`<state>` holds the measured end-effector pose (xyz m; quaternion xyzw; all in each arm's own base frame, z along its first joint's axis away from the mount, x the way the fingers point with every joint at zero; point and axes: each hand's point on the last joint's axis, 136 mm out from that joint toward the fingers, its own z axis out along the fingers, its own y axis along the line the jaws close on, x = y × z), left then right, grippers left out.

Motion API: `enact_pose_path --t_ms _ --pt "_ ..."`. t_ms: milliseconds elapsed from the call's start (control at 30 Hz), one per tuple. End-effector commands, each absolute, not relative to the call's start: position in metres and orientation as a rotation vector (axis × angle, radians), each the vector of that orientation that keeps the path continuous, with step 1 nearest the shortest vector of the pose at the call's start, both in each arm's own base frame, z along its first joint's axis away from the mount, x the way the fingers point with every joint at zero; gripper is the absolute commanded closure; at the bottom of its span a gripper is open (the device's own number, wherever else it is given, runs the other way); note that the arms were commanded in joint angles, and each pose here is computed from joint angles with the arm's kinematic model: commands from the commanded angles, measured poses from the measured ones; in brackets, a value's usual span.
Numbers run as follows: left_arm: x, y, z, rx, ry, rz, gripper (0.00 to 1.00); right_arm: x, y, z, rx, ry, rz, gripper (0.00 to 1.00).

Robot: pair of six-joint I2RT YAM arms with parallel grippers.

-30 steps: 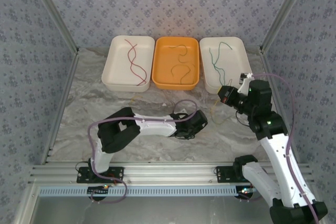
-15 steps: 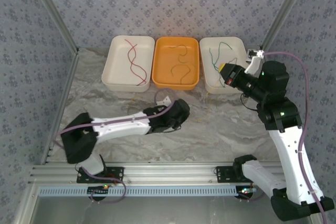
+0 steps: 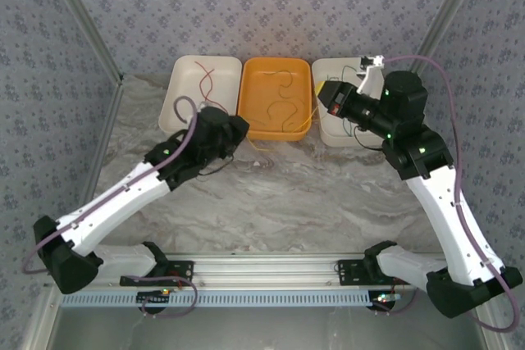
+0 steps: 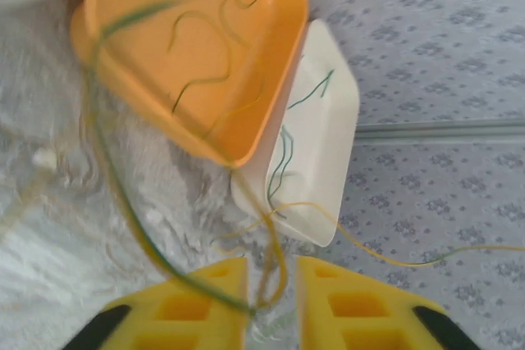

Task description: Untangle the cables

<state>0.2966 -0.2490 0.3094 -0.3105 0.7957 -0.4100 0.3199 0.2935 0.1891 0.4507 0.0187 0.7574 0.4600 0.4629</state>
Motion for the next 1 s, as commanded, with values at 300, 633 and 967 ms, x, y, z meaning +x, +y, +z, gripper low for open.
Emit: enact_pose_path --t_ms 300,633,967 --pt "0.287 -0.230 0.296 -0.727 2.178 -1.102 0.28 0.298 0.231 0.538 -0.095 1.676 1.221 1.00" --pt "0.260 -0.283 0.173 -0.597 2.396 -1.047 0.45 0.292 0.223 0.591 -0.125 1.551 1.208 1.00" --pt "0.270 -0.271 0.062 -0.626 2.511 -0.776 0.49 0.286 0.212 0.645 -0.131 1.415 1.255 1.00"
